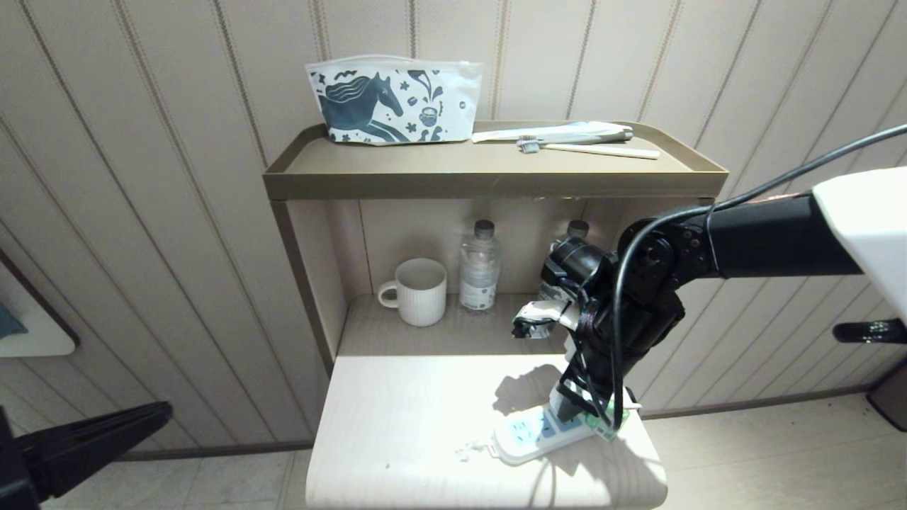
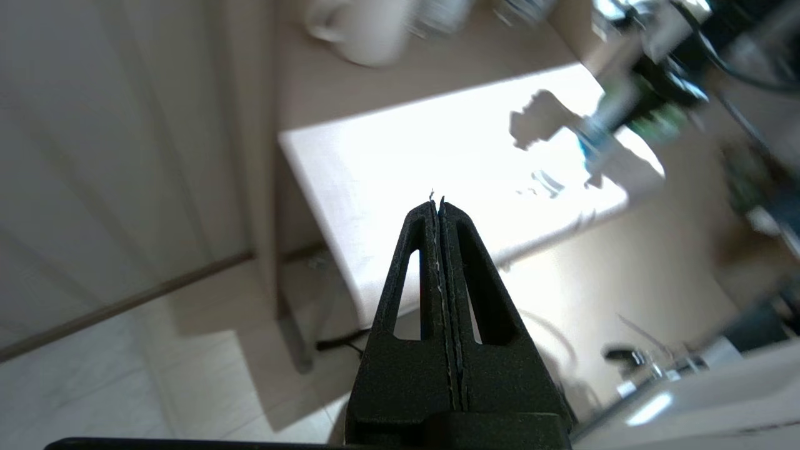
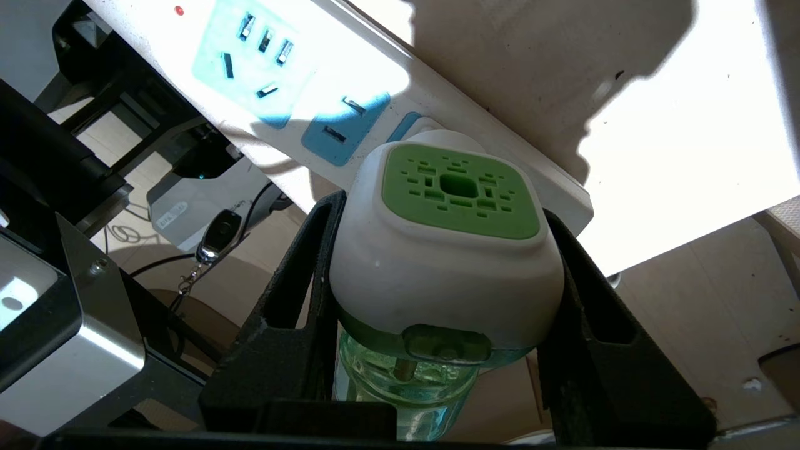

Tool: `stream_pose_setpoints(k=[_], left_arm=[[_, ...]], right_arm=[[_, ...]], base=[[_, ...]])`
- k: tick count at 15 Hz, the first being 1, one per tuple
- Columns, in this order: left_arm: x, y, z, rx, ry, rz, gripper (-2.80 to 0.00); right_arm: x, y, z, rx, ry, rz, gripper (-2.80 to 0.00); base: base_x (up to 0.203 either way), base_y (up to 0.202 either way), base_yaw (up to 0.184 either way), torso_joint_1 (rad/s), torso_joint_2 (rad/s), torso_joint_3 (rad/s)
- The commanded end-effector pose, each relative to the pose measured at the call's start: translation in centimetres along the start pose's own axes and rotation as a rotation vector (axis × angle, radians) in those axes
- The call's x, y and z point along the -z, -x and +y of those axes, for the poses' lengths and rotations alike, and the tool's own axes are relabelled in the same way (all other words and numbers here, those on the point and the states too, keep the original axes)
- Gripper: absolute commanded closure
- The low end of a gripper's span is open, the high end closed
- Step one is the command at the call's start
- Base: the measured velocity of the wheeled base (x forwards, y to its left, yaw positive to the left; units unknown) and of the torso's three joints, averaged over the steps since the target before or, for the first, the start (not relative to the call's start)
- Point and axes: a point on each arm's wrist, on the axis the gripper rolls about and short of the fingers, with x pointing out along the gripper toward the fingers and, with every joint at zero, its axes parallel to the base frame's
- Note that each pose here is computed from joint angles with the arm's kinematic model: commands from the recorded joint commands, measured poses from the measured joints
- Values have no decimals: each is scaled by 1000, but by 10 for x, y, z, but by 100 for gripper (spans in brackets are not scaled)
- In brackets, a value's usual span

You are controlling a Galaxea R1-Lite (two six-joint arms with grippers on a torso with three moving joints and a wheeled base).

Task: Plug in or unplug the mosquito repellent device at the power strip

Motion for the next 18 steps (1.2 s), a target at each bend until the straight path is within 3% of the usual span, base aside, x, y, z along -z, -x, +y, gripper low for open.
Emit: stream_pose_setpoints(k=[1, 6, 8, 12, 15, 18], left_arm=[[5, -72, -29, 90, -90, 142, 0], [56, -185, -89, 29, -201, 97, 0], [80, -208, -117, 32, -231, 57, 0], [97, -246, -165, 38, -237, -26, 0], [107, -264, -176, 30, -242, -31, 0], [125, -276, -177, 26, -272, 19, 0]], right_arm=[[0, 1, 0, 2, 2, -3, 0], [1, 8, 0, 7, 1, -21, 0], [1, 10, 0, 8, 1, -24, 0], [1, 11, 0, 9, 2, -31, 0], [1, 10, 1, 4, -2, -26, 0], [0, 6, 1, 0, -2, -21, 0]], base=[[0, 0, 0, 0, 0, 0], [0, 0, 0, 0, 0, 0], [0, 0, 0, 0, 0, 0], [0, 0, 0, 0, 0, 0], [0, 0, 0, 0, 0, 0], [0, 0, 0, 0, 0, 0]])
